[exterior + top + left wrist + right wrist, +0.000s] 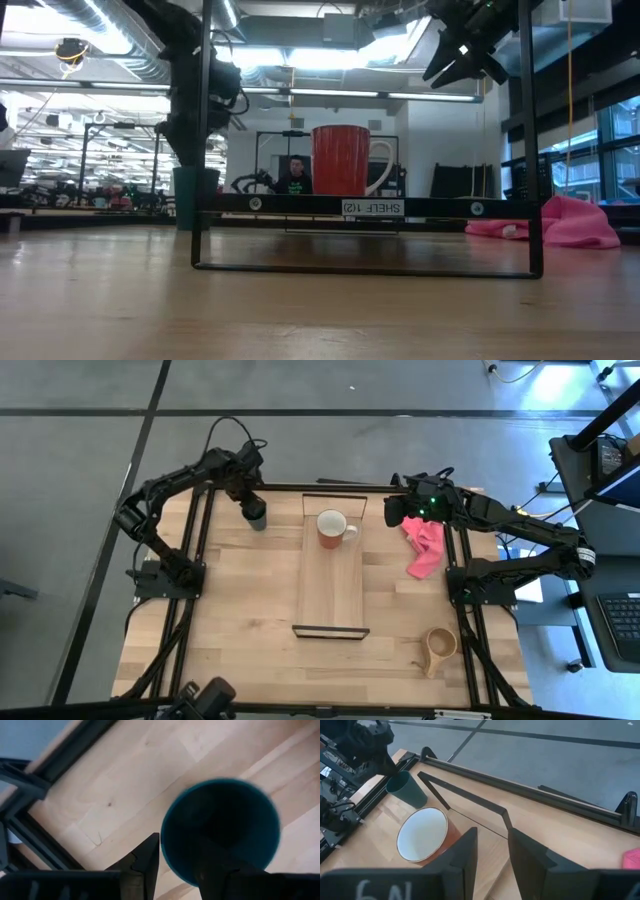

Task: Stack small to large cups/mugs on shelf
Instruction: Put the blue cup on the shelf

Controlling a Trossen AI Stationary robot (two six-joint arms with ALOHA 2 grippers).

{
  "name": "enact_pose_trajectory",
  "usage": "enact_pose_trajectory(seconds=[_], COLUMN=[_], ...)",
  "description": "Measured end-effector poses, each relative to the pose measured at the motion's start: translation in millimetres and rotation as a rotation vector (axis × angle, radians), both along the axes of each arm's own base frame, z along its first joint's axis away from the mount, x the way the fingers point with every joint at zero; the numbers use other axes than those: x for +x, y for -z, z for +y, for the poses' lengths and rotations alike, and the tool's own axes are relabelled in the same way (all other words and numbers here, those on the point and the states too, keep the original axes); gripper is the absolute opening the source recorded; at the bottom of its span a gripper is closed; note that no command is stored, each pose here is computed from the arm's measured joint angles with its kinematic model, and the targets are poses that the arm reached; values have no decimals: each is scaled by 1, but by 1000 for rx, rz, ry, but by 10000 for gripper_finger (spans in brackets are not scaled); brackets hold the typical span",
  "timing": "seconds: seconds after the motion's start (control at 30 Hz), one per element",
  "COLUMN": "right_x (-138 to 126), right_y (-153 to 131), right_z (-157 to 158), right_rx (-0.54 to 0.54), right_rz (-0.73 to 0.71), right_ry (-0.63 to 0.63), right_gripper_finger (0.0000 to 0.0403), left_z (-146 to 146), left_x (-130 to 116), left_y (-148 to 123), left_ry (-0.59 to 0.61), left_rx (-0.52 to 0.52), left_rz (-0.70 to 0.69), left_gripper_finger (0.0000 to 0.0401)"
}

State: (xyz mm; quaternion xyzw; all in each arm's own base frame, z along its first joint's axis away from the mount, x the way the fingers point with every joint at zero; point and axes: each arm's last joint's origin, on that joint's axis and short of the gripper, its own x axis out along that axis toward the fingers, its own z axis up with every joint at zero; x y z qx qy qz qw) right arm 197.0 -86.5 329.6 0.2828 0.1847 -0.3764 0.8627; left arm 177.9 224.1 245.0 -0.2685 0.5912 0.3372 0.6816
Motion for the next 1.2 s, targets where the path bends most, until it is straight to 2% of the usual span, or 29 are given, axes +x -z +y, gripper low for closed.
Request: enact_pose_trajectory(seconds=[0.23,0.57,0.67,0.9,1.2], right_x=[0,0,0,0,-1], right_y=[0,0,0,0,2], right_z=[0,0,0,0,0], right_rx=[-1,-1,-1,-1,8], right_rz=[1,1,1,1,22], right_ry=[-1,-1,-1,-1,-1], right_gripper_finger=[110,110,110,110,110], left_z=[-5,0,0,-1,-9], left_x=[-4,1,1,3,13], left_y=[14,13,13,12,12], left_ry=[-5,-19,-17,-14,-1], left_rx=[-36,-2,-4,-9,-7], left_rz=[28,-42,-46,-58,-68], left_gripper_finger=[103,99,81,9,5])
